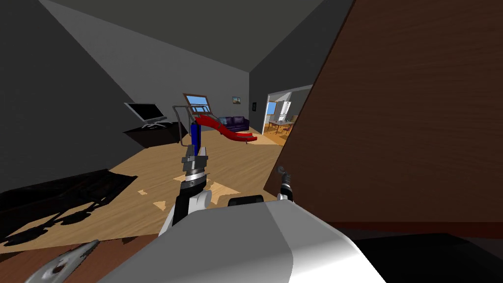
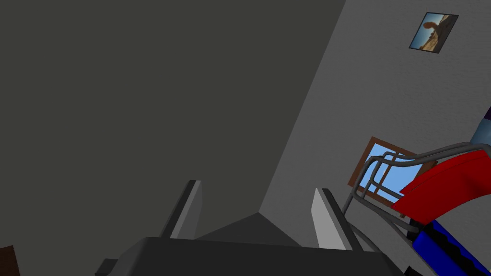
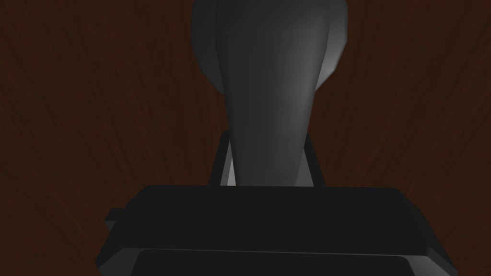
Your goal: Push the door open
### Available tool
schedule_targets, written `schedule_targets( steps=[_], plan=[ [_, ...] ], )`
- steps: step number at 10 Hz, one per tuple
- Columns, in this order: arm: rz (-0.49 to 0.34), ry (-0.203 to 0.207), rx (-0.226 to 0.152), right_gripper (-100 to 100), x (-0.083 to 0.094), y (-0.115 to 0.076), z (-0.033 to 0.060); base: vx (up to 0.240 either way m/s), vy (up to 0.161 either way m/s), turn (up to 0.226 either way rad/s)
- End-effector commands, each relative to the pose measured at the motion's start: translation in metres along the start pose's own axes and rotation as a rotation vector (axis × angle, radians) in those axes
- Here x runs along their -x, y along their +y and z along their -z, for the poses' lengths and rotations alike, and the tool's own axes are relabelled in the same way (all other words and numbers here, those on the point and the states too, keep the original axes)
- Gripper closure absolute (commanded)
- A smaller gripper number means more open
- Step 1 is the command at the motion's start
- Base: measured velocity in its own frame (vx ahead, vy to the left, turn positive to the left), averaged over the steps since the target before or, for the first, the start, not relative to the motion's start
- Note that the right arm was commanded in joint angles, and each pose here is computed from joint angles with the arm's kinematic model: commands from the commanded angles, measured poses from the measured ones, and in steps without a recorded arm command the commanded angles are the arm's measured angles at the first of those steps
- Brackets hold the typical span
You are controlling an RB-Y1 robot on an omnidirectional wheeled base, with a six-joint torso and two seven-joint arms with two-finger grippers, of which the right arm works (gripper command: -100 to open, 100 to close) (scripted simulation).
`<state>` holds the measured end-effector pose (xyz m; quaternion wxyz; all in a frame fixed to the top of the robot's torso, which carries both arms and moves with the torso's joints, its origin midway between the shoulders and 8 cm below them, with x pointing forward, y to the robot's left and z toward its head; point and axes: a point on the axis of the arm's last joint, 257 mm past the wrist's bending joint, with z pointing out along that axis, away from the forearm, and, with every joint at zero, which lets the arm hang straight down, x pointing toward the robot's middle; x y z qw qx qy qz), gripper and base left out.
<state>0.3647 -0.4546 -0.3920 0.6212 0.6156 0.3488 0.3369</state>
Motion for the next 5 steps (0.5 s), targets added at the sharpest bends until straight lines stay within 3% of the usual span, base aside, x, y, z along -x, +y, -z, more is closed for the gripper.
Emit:
schedule_targets(
  steps=[1, 2, 3, 5],
  plan=[
    [-0.014, -0.017, 0.004, 100, 0.000, 0.001, 0.0003, 0.220, -0.008, -0.057],
    [-0.004, -0.016, -0.004, 100, 0.004, -0.002, 0.0021, 0.092, -0.013, -0.036],
    [0.006, -0.044, 0.006, 100, 0.022, 0.002, -0.0009, 0.153, -0.029, -0.039],
    [0.010, -0.069, 0.010, 100, 0.034, 0.004, -0.0021, 0.207, -0.005, -0.047]
  ],
)
